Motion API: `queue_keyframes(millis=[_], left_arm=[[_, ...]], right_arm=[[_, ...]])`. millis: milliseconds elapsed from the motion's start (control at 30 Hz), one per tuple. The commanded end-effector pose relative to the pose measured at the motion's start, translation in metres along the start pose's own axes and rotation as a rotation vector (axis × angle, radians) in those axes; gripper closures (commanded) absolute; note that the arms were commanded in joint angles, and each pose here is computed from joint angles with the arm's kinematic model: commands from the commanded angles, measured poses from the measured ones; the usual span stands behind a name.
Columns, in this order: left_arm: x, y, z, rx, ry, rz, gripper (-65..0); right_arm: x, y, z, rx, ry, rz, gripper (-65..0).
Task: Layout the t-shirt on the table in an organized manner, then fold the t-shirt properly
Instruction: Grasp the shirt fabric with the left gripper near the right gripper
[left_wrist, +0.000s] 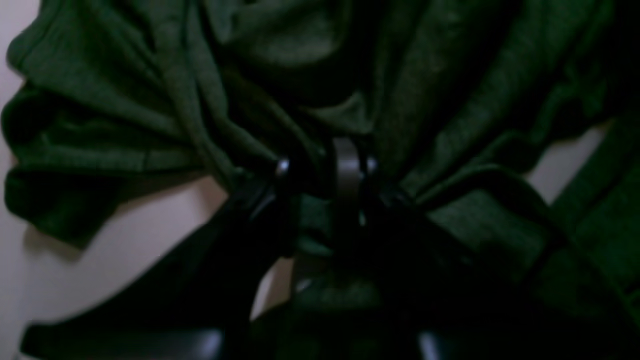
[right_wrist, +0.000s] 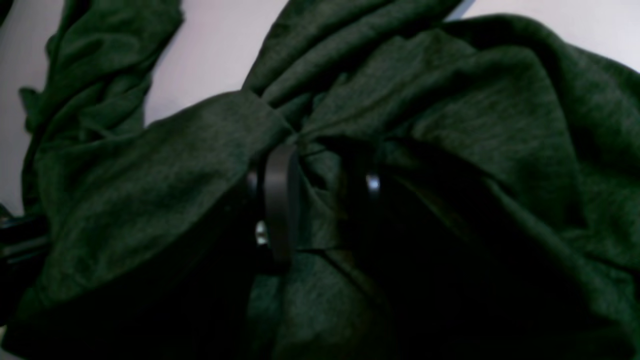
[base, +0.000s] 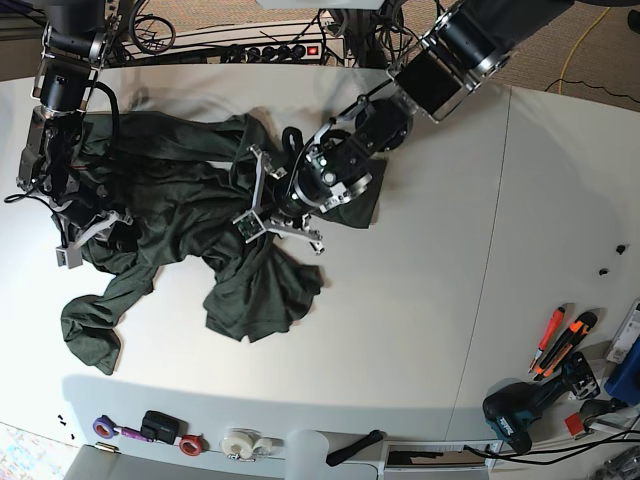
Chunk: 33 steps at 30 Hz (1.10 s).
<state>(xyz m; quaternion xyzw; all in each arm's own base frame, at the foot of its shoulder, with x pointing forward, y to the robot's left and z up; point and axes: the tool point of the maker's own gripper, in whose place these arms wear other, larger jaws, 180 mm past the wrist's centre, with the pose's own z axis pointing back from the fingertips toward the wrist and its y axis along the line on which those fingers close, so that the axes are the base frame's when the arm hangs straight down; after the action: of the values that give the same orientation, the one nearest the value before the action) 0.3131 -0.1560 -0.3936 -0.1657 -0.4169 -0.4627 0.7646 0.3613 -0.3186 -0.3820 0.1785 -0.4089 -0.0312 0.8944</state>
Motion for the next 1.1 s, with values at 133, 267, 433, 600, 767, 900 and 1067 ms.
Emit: queue_keyframes(millis=[133,267,433,600,767,900,1067], left_arm=[[0.04,0.022,0.005,0.039,-0.081,-0.047,-13.2],[0.061,0.045,0.007,0.094,-0.115,-0.054,-18.2],[0.08,0.065,0.011,0.144,-0.154,-0.058,-22.8],[0.091,0.071,0.01,0.152,-0.19,-0.07,-22.8],[0.097,0.09,-0.008,0.181,-0.179,-0.061,-22.8],[0.106,0.101,-0.026,0.186,-0.159,-0.069,-22.8],[0.103,0.108,-0.037,0.149,-0.156,-0.015,-22.8]], right_arm=[[0.014,-0.003,0.006,-0.006,-0.01,0.037,-17.6],[0.014,-0.003,0.006,-0.006,-0.011,0.037,-17.6],[0.014,-0.003,0.006,-0.007,-0.008,0.039,-17.6],[0.013,-0.004,0.006,-0.009,-0.006,0.041,-17.6],[0.013,-0.004,0.006,-0.011,-0.004,0.043,-17.6],[0.013,-0.004,0.006,-0.011,-0.003,0.043,-17.6],[0.009,-0.004,0.004,-0.019,0.013,0.055,-17.6]])
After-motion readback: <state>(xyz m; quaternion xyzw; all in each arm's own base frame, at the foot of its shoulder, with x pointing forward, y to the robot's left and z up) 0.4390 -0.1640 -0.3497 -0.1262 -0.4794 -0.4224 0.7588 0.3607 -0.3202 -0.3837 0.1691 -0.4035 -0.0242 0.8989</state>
